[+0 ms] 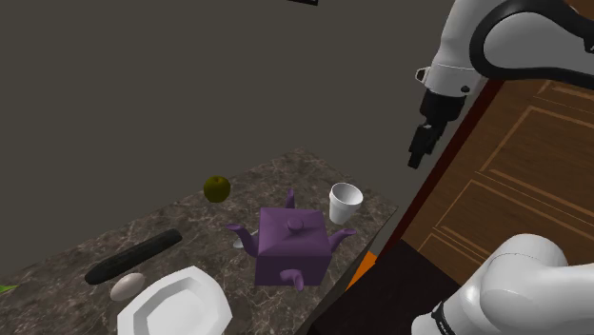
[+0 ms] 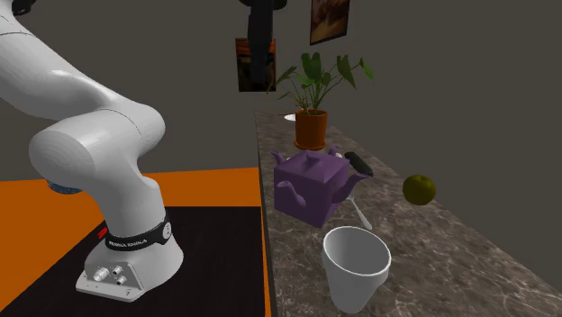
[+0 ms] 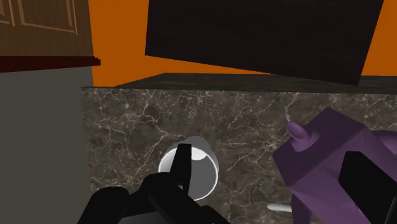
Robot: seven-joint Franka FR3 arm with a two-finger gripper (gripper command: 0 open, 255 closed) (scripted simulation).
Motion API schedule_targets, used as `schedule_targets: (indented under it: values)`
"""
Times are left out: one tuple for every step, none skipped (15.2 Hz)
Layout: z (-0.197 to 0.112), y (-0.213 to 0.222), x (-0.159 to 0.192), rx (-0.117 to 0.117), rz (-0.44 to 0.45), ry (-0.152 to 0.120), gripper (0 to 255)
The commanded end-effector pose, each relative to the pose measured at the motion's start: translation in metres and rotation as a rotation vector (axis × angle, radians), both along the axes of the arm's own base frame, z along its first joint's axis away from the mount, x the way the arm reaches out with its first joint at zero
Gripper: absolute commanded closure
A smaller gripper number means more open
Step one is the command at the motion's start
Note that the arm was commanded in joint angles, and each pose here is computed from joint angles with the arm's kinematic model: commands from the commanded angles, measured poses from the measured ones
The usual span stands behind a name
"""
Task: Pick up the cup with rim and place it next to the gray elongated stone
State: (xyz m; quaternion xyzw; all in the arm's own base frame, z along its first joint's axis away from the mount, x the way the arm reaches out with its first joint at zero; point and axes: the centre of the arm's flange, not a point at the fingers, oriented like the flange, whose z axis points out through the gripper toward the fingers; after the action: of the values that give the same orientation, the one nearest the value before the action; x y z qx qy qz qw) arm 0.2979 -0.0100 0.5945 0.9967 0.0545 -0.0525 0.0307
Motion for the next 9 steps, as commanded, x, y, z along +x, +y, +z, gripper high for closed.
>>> schedule_targets:
  values:
    - [0.000, 0.000, 0.000, 0.000, 0.000, 0.000, 0]
    - [-0.011, -0.001, 0.008, -0.001, 0.004, 0.002, 0]
    - [-0.022, -0.001, 0.015, -0.001, 0.008, 0.003, 0]
    - [-0.033, -0.002, 0.023, -0.002, 0.011, 0.005, 0]
    - [-0.044, -0.002, 0.030, -0.002, 0.015, 0.006, 0]
    - [-0.055, -0.003, 0.037, -0.003, 0.019, 0.008, 0]
    - [-0.066, -0.003, 0.045, -0.003, 0.023, 0.010, 0]
    - [-0.077, -0.004, 0.052, -0.004, 0.026, 0.011, 0]
    - [-0.088, -0.004, 0.060, -0.005, 0.030, 0.013, 0]
